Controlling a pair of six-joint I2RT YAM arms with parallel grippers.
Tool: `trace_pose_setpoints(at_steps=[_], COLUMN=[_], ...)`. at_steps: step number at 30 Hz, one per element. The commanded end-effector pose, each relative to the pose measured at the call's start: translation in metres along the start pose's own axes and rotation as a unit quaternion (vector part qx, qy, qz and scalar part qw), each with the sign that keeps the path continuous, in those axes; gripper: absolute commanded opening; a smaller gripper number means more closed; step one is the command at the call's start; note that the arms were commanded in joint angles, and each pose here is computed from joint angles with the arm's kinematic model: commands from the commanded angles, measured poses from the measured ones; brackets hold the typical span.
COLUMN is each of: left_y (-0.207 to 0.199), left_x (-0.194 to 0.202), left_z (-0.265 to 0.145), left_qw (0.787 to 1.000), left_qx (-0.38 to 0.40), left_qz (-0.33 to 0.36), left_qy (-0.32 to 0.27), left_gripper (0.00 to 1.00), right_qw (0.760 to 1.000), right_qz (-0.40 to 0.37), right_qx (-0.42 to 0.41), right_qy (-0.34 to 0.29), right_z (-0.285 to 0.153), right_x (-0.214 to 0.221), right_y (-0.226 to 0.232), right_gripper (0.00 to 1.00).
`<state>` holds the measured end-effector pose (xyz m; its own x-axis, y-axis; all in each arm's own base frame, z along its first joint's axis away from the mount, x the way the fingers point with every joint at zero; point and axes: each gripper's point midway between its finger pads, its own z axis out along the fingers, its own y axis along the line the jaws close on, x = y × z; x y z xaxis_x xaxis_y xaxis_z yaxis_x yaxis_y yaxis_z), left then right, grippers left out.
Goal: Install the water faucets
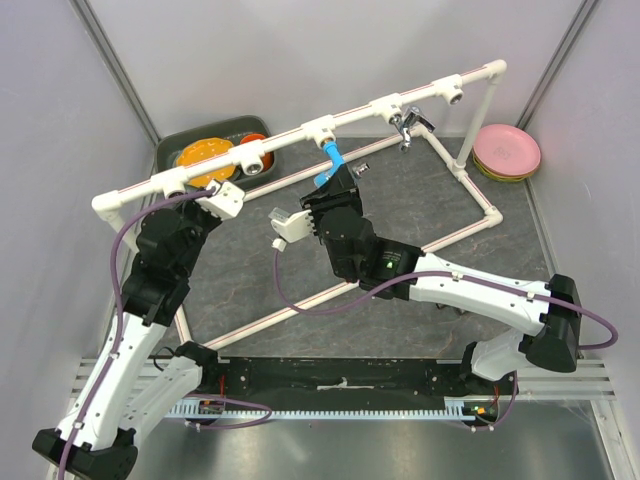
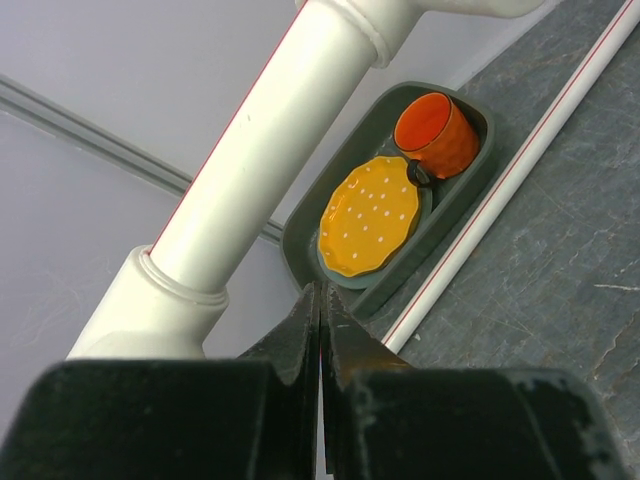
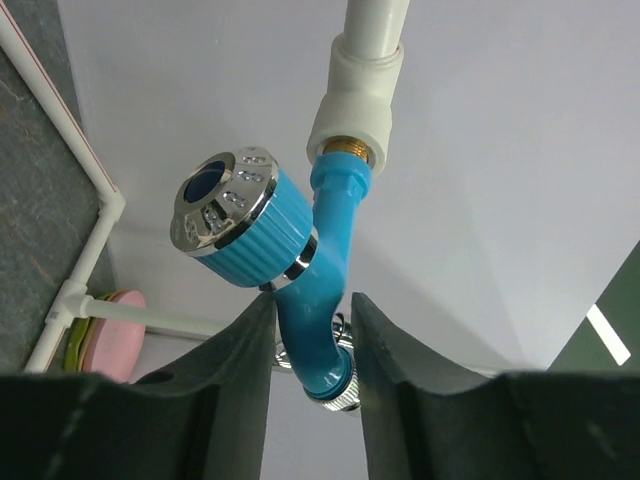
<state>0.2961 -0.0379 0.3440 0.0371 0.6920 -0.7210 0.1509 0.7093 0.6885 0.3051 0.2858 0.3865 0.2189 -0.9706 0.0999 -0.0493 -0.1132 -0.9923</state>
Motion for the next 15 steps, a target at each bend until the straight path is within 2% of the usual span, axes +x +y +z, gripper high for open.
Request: trace_pose_setpoints(at_steps=[1,3,4,5,7,10,15], left_y=[0.021,0.026,0.031,0.031,0.032,0.029,0.03], left_x=[-0.018,-0.022,-0.027,-0.03,-0.031,-0.024,-0.024], left_z=[-0.007,-0.01,-0.013,-0.014,-0.014,-0.009,-0.006], left_qw=[0.998,0.997,0.996,0.996,0.996,0.997,0.997], left_qx=[-0.037,-0.044,-0.051,-0.048,-0.048,-0.046,-0.047], left_qz=[-0.037,-0.048,-0.057,-0.058,-0.059,-0.054,-0.049], left_qy=[-0.03,-0.035,-0.044,-0.052,-0.055,-0.04,-0.038], left_gripper=[0.02,0.02,0.05,0.14,0.17,0.23,0.46], right_qw=[0.998,0.998,0.998,0.998,0.997,0.991,0.971], right_qz=[0.046,0.052,0.054,0.063,0.079,0.132,0.237], right_qx=[0.024,0.023,0.022,0.022,0.023,0.025,0.027], right_qy=[0.018,0.017,0.017,0.016,0.015,0.005,-0.024], right_z=[0.0,0.001,0.002,0.002,0.004,0.006,0.006], right_x=[0.009,0.008,0.007,0.008,0.009,0.009,0.003], right_y=[-0.02,-0.018,-0.016,-0.016,-0.015,-0.014,-0.013], right_gripper=[0.38,0.32,0.21,0.15,0.04,0.0,0.0])
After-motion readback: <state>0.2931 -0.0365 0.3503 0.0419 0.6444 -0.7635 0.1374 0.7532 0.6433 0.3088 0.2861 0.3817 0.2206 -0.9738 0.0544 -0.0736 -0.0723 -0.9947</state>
